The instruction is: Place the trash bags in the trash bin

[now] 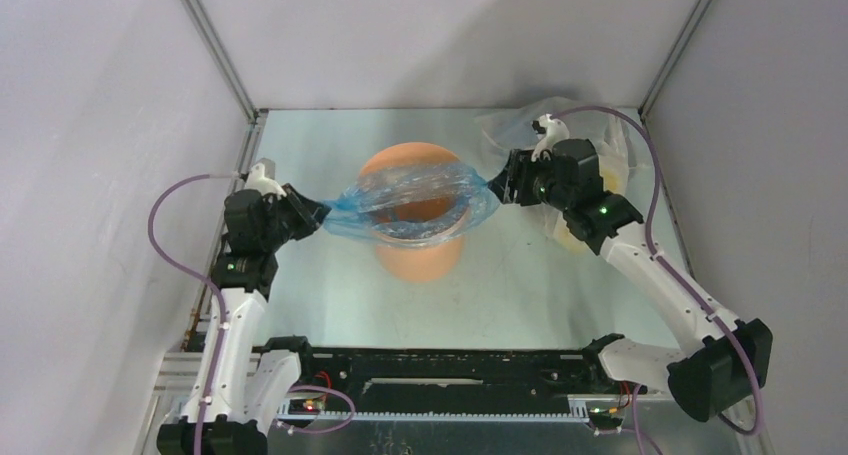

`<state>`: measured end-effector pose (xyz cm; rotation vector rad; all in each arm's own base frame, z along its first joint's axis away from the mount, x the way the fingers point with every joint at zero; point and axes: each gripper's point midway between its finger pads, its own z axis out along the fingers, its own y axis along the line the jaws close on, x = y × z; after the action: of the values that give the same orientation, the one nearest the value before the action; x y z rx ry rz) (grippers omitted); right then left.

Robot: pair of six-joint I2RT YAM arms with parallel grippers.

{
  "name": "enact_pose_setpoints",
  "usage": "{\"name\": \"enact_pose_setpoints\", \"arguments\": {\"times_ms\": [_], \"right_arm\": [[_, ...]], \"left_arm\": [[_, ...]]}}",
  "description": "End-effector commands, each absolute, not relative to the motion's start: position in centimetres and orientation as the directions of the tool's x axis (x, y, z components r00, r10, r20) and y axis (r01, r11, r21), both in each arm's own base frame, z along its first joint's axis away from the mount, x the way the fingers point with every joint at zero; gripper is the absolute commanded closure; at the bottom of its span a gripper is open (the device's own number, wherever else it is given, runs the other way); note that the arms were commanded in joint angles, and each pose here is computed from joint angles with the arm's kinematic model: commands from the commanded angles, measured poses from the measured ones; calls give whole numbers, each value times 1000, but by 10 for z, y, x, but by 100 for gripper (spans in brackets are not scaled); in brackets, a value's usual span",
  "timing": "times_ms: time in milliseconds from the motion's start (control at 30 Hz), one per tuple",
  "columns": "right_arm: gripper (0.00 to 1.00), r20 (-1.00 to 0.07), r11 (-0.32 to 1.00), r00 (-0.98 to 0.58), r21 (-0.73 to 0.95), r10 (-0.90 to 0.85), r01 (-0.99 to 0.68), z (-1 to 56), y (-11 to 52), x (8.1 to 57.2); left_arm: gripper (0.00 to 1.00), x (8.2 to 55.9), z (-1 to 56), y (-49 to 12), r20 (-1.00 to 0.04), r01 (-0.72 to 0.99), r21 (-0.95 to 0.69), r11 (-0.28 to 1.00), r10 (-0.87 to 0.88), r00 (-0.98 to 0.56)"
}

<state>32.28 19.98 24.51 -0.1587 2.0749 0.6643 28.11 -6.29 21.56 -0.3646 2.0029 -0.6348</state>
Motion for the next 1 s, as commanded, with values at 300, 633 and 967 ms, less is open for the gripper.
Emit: {"name": "enact_pose_setpoints", "arguments": {"times_ms": [300, 633, 967], "right_arm": [[15, -829, 750, -545, 439, 125, -495, 287, 204, 267], [12, -801, 720, -589, 472, 109, -508, 272, 210, 252], [22, -777, 750, -627, 450, 60, -485, 233, 214, 265]], "left_arm": [[46, 270, 259, -62, -779, 83, -574, 814, -512, -361], [25, 243, 257, -58, -801, 69, -528, 846, -471, -369], [10, 236, 257, -20, -832, -127, -441, 888, -458, -314]]}}
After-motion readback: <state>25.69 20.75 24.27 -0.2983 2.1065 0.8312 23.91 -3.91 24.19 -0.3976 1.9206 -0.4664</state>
